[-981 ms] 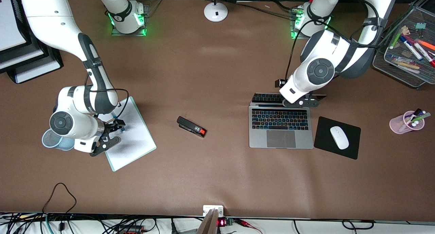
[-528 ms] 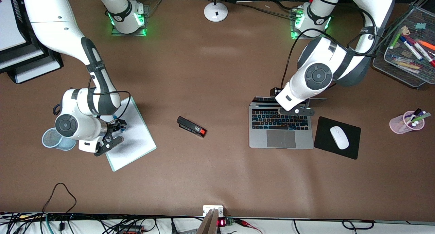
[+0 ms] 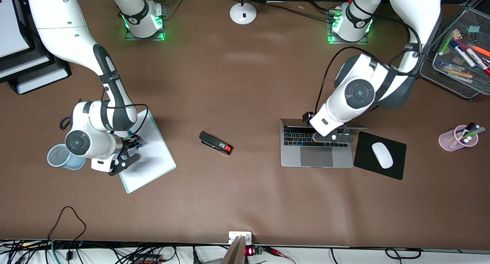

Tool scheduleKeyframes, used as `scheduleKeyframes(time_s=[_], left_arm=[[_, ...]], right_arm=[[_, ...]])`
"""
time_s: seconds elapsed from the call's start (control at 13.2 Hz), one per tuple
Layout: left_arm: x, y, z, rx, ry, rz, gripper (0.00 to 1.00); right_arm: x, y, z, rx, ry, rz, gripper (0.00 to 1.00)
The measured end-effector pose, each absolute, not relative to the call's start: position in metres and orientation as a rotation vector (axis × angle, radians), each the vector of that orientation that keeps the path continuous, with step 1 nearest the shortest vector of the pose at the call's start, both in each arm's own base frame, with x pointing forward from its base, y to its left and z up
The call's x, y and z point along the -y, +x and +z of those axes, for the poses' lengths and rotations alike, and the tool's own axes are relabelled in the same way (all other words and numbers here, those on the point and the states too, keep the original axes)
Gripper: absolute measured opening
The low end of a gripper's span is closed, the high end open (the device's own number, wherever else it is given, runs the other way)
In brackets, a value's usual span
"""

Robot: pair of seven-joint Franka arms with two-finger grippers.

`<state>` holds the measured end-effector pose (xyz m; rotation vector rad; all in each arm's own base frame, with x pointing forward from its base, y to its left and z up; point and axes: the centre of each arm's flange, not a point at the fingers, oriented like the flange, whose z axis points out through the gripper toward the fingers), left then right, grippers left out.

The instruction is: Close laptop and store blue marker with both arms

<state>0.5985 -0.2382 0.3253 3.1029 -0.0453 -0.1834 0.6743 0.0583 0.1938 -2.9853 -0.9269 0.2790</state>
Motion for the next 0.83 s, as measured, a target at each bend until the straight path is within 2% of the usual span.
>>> scheduleKeyframes(time_s=[0.08,0.15,0.75,0.83], left_arm=[[0.238,0.605,0.318,0.037,3.089,-0.170,1.00],[0.238,0.610,0.310,0.028,3.076,-0.163,1.00],[0.222,0.637,0.250,-0.045,3.019,-0.062,1.00],[0.217,0.639,0.242,-0.038,3.029,-0.046,1.00]], right_arm=[[-0.058,0.674,0.193,0.928,-2.985,0.280,0.67],[-0.058,0.674,0.193,0.927,-2.985,0.282,0.65],[-0.058,0.671,0.181,0.926,-2.979,0.308,0.63],[-0.058,0.671,0.181,0.926,-2.979,0.308,0.60]])
